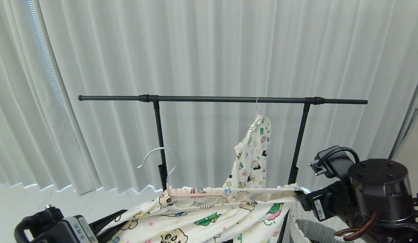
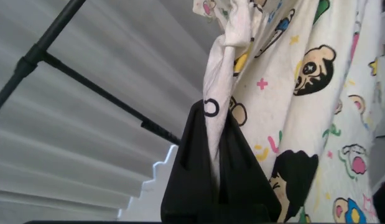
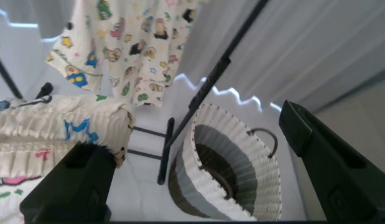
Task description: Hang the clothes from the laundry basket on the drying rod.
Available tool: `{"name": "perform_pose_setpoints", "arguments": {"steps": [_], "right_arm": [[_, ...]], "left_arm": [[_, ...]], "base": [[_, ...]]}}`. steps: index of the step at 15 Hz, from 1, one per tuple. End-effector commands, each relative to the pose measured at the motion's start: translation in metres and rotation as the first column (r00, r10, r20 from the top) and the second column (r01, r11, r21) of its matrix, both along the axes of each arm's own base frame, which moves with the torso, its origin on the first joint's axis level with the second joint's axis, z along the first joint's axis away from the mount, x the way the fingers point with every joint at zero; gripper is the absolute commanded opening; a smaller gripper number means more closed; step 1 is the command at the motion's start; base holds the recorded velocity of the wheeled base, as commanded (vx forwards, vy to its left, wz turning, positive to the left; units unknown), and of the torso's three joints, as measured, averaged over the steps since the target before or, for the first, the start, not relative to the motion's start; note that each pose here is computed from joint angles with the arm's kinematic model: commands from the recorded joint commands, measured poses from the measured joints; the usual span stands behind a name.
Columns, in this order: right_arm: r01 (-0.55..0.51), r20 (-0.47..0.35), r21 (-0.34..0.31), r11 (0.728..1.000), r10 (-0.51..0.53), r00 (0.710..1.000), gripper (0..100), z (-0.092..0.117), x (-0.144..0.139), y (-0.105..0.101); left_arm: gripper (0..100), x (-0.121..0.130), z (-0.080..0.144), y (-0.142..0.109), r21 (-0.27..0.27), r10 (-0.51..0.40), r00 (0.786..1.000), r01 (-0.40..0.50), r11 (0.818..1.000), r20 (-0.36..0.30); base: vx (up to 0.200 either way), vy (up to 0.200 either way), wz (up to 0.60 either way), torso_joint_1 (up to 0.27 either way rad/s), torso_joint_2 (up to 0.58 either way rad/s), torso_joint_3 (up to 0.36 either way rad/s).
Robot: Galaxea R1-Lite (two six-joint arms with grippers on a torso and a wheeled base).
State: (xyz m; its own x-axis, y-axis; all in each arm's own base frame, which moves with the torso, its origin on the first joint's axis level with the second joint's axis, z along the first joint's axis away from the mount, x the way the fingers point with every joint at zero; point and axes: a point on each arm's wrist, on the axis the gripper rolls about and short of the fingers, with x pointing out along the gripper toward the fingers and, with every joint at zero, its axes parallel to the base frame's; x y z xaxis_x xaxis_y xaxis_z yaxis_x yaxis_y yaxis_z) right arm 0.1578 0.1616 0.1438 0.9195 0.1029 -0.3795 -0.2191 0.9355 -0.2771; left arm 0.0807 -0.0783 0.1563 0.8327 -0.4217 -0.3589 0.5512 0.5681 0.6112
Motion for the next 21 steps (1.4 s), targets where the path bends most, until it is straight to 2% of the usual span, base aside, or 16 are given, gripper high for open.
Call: {"name": "perform_pose_setpoints", "arguments": {"steps": [1,2,3,5,7,9,10,11,14,16,19,21], "right_arm": [[-0.046,0.039,0.016,0.999,0.045,0.998,100,0.016,0.0,0.003],[-0.085,0.056,0.018,0.996,0.084,0.995,100,0.022,0.0,0.008],[-0.121,0.066,0.03,0.992,0.119,0.991,100,0.027,-0.004,0.014],[-0.193,0.086,0.059,0.979,0.187,0.979,100,0.035,-0.016,0.02],[-0.318,0.094,0.108,0.942,0.309,0.946,100,0.044,-0.03,0.022],[-0.454,0.095,0.147,0.879,0.444,0.891,100,0.049,-0.042,0.025],[-0.477,0.094,0.153,0.866,0.467,0.879,100,0.05,-0.044,0.026],[-0.539,0.091,0.149,0.829,0.532,0.842,100,0.05,-0.046,0.028],[-0.63,0.077,0.084,0.772,0.625,0.777,100,0.047,-0.042,0.033],[-0.709,0.039,0.037,0.705,0.708,0.706,100,0.038,-0.037,0.037],[-0.809,0.022,-0.031,0.588,0.809,0.587,100,0.032,-0.032,0.038],[-0.843,0.001,-0.043,0.536,0.844,0.536,100,0.027,-0.029,0.041]], "left_arm": [[0,0.016,-0.003,0.0,0.084,0.075,0.997,-0.074,0.994,-0.009],[0,0.023,-0.001,-0.006,0.085,0.081,0.997,-0.079,0.993,-0.02],[0,0.029,0.004,-0.011,0.063,0.09,0.996,-0.089,0.994,-0.025],[0,0.042,0.013,-0.021,-0.031,0.13,0.991,-0.132,0.991,-0.037],[0,0.046,0.017,-0.025,-0.079,0.128,0.992,-0.129,0.988,-0.022],[0,0.045,0.019,-0.028,-0.122,0.028,0.999,-0.031,0.992,-0.027],[0,0.043,0.02,-0.029,-0.131,-0.014,0.999,0.01,0.991,-0.029],[0,0.04,0.02,-0.031,-0.136,-0.054,0.998,0.05,0.989,-0.028],[0,0.03,0.02,-0.038,-0.138,-0.133,0.991,0.128,0.982,-0.028],[0,0.017,0.017,-0.041,-0.145,-0.21,0.977,0.204,0.968,-0.031],[0,0.006,0.008,-0.033,-0.156,-0.31,0.949,0.298,0.942,-0.056],[0,0.003,0.009,-0.03,-0.169,-0.336,0.941,0.324,0.931,-0.048]], "base": [[0.0,0.0,0.0,0.0,0.0,0.0],[0.0,0.0,0.0,0.0,0.0,0.0],[0.0,0.0,0.0,0.0,0.0,0.0],[0.0,0.0,0.0,0.0,0.0,0.0],[0.0,0.0,0.0,0.0,0.0,0.0],[0.0,0.0,0.0,0.0,0.0,0.0],[0.0,0.0,0.0,0.0,0.0,0.0],[0.0,0.0,0.0,0.0,0.0,0.0],[0.0,0.0,0.0,0.0,0.0,0.0],[0.0,0.0,0.0,0.0,0.0,0.0],[0.0,0.0,0.0,0.0,0.0,0.0],[0.0,0.0,0.0,0.0,0.0,0.0]]}}
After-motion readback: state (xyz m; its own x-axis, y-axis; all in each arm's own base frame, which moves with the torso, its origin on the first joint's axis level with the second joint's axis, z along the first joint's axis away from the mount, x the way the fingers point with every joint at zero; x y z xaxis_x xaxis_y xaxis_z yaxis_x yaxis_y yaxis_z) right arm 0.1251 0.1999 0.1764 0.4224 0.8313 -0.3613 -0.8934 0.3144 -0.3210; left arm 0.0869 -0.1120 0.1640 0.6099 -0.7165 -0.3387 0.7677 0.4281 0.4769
